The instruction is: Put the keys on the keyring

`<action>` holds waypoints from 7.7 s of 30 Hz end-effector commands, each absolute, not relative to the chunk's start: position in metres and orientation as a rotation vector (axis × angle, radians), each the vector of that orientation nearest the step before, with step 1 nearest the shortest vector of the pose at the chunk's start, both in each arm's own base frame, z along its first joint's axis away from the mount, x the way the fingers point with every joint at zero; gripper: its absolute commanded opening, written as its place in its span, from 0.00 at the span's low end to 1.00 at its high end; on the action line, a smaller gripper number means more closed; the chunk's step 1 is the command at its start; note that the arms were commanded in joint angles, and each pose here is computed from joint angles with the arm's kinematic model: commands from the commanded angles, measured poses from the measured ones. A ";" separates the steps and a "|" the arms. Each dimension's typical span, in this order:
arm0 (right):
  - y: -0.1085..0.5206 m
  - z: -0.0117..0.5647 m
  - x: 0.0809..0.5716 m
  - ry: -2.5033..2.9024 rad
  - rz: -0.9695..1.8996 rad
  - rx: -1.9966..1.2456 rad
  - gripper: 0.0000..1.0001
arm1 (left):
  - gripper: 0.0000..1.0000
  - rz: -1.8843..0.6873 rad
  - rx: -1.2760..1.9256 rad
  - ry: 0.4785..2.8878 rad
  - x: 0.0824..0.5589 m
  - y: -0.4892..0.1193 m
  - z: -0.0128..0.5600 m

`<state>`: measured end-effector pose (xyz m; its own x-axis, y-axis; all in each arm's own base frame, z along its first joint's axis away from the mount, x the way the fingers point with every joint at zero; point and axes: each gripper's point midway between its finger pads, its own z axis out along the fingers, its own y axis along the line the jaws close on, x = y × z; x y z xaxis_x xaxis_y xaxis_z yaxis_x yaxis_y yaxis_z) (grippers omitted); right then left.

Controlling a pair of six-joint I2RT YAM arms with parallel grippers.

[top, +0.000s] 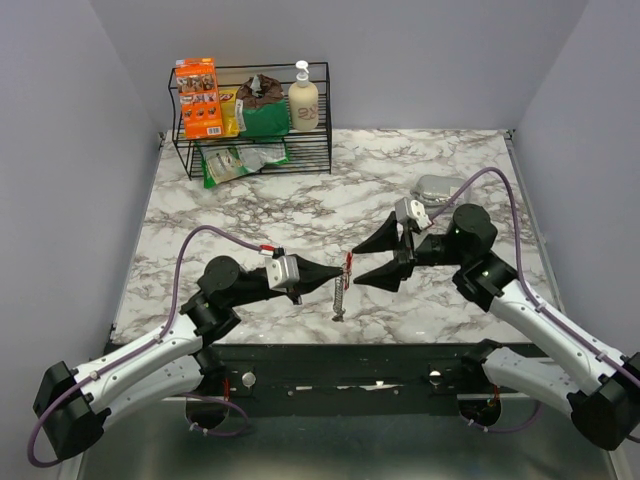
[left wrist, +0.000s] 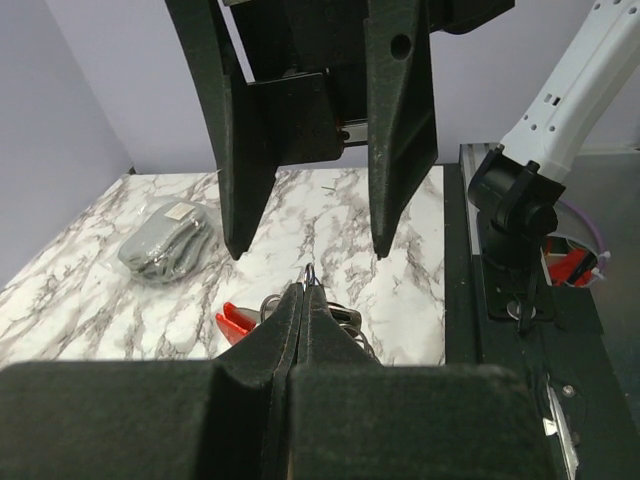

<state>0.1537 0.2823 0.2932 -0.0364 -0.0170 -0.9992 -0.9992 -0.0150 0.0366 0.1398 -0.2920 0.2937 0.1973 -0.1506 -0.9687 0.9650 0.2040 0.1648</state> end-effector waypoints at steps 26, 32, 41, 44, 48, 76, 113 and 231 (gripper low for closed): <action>0.298 0.286 0.147 1.227 1.434 -1.269 0.01 | 0.00 -1.018 1.008 0.951 0.137 -0.293 0.324; 0.298 0.289 0.150 1.240 1.404 -1.269 0.01 | 0.00 -1.010 1.005 0.983 0.140 -0.292 0.322; 0.298 0.290 0.158 1.286 1.355 -1.271 0.00 | 0.35 -0.973 1.059 1.136 0.143 -0.288 0.306; 0.298 0.289 0.161 1.303 1.340 -1.270 0.00 | 0.48 -0.938 1.087 1.183 0.146 -0.286 0.304; 0.298 0.284 0.167 1.349 1.303 -1.280 0.00 | 0.65 -0.890 1.129 1.206 0.148 -0.282 0.312; 0.286 0.228 0.181 1.618 1.158 -1.284 0.00 | 0.51 -0.766 1.534 1.472 0.175 -0.307 0.255; 0.286 0.235 0.182 1.595 1.149 -1.259 0.01 | 0.00 -0.840 1.573 1.460 0.169 -0.317 0.246; 0.280 0.284 0.156 1.297 1.298 -1.191 0.00 | 0.00 -1.118 0.874 0.842 0.133 -0.293 0.352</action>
